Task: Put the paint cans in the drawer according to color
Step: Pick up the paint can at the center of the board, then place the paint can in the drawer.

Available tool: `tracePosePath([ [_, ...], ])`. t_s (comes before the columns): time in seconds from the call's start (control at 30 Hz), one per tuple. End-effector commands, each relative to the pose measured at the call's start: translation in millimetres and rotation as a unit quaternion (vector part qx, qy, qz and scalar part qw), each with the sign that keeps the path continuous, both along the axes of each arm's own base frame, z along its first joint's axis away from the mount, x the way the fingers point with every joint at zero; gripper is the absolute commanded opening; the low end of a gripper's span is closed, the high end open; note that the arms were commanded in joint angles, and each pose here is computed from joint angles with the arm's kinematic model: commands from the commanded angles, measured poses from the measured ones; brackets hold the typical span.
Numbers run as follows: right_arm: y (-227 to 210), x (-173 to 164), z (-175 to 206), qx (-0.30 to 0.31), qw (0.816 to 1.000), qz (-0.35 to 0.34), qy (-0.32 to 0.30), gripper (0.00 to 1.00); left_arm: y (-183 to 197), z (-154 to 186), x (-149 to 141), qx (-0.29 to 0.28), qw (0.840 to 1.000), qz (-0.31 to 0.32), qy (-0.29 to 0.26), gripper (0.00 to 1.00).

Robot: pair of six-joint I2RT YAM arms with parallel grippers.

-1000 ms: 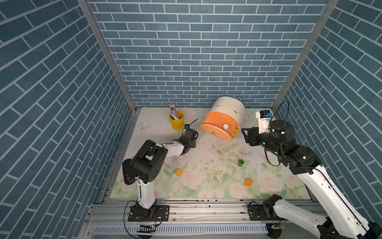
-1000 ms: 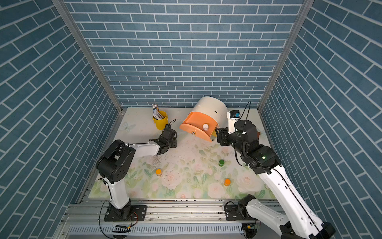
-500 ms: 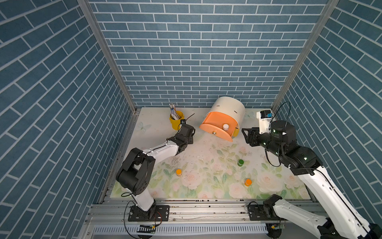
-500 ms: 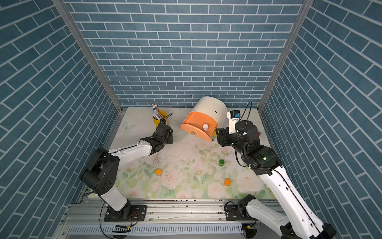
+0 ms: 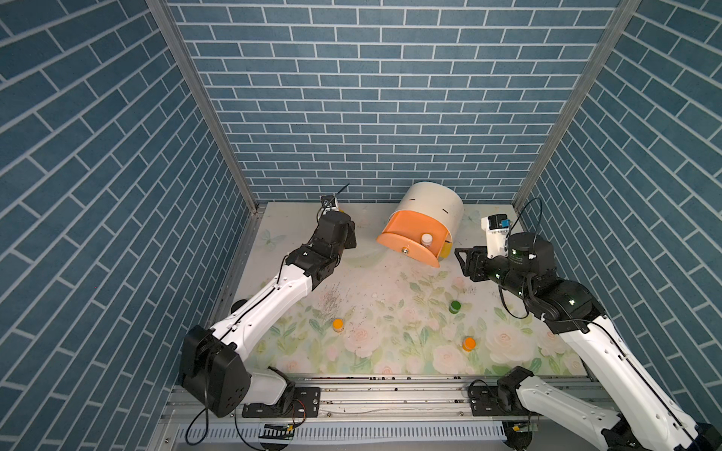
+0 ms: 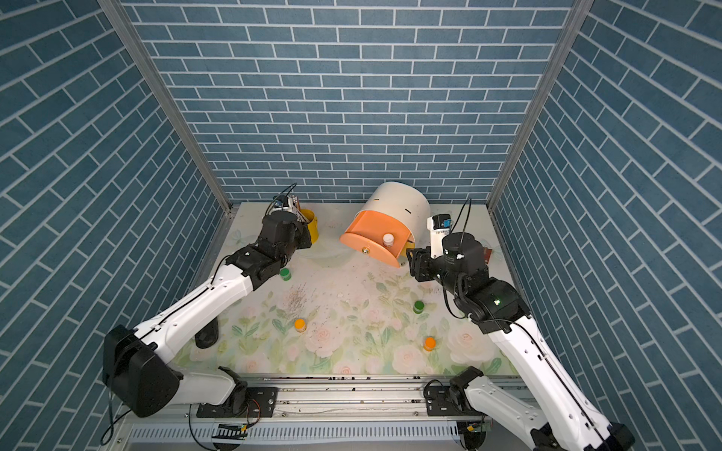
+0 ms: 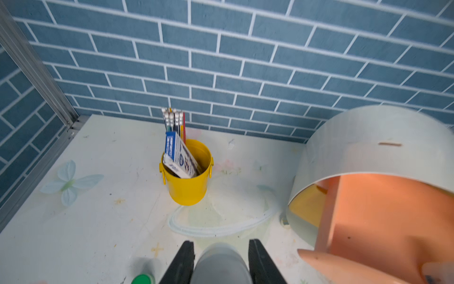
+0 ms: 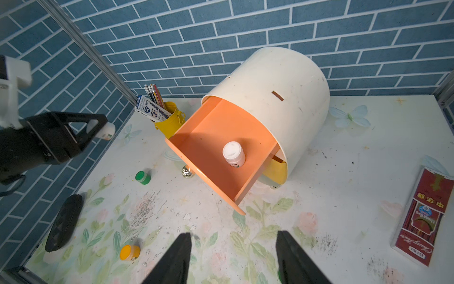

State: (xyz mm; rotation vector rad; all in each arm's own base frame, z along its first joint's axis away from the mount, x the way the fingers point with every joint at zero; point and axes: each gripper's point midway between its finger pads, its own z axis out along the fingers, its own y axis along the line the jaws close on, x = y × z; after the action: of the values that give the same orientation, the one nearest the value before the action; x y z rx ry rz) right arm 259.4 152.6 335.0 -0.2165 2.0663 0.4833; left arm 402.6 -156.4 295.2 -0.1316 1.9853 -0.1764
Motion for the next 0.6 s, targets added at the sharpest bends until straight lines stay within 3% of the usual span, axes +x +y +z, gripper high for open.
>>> tracePosePath([
  [0.0,-1.9,-2.7,12.4,0.023,1.000,-0.004,-0.016,0.60,1.7,13.2,-5.7,0.009,1.000,-0.011,0.005,0.25],
  [0.27,-7.1,-4.9,11.0,0.018,1.000,-0.012,-0.017,0.60,-23.5,59.7,-5.1,-0.011,0.998,-0.047,-0.026,0.26],
  [0.57,-8.1,-3.1,4.8,0.012,1.000,-0.017,-0.013,0.60,-84.7,86.7,3.2,-0.007,0.994,-0.104,-0.045,0.25],
])
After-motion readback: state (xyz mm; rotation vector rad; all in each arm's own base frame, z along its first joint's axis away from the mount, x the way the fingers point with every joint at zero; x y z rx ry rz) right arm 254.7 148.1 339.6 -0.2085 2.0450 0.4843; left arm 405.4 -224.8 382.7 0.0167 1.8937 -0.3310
